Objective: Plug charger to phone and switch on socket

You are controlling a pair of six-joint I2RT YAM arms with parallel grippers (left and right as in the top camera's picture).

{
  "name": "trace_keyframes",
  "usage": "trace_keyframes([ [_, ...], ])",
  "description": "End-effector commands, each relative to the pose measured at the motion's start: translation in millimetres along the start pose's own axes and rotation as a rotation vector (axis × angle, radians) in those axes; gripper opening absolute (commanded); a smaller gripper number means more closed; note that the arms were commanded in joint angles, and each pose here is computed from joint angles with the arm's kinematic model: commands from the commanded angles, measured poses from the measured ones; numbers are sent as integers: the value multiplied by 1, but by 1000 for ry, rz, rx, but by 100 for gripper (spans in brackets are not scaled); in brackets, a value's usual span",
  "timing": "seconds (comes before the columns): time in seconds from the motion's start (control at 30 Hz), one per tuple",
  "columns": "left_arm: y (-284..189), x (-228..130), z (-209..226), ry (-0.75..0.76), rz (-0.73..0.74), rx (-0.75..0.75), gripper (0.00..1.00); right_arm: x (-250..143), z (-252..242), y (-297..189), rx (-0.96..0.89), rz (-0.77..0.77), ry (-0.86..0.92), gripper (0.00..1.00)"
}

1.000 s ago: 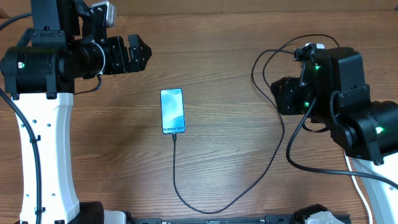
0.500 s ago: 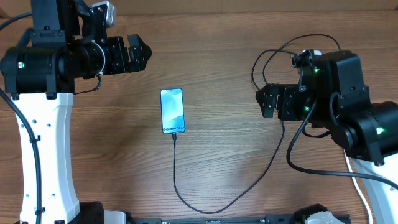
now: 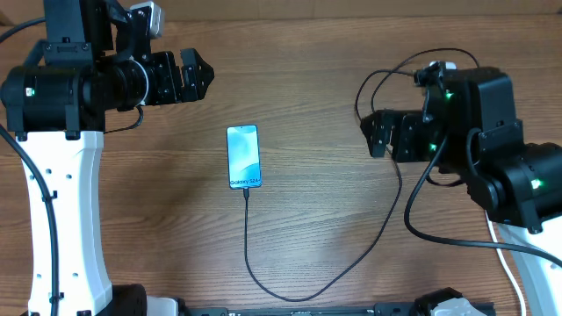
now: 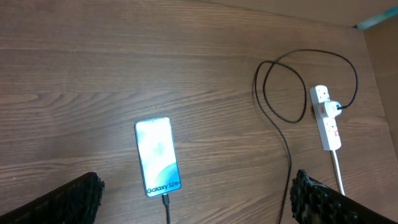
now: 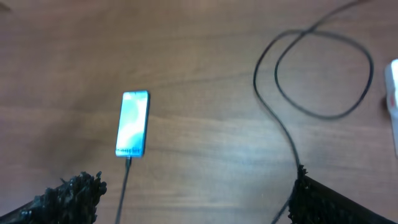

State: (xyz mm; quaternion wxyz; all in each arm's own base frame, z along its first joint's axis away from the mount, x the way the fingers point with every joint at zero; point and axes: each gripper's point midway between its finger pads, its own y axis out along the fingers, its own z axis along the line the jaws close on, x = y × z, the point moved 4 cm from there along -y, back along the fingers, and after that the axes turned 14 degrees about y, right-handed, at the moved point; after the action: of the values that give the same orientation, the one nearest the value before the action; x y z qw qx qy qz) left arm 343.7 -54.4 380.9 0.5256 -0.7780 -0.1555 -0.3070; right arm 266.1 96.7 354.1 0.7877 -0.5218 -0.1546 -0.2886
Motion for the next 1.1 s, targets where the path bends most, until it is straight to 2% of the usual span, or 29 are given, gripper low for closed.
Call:
trace_keyframes([
  [0.0,-1,3,-2,10,-8,4,100,16,-2,-15,4,-93,-17,100],
  [0.1,-1,3,-2,10,-8,3,99,27,-7,-19,10,-154,2,100],
  [0.23,-1,3,-2,10,-8,3,100,36,-5,-21,106,-253,-89,100],
  [0.37,-1,3,-2,10,-8,4,100,35,-14,-19,142,-340,-110,100],
  [0.7,-1,3,-2,10,-8,4,100,-13,-45,-3,227,-579,-148,100],
  [0.83,-1,3,-2,10,-8,3,99,-48,-65,16,272,-683,-170,100],
  [1.07,-1,3,-2,10,-8,4,100,-86,-91,33,264,-762,-166,100],
])
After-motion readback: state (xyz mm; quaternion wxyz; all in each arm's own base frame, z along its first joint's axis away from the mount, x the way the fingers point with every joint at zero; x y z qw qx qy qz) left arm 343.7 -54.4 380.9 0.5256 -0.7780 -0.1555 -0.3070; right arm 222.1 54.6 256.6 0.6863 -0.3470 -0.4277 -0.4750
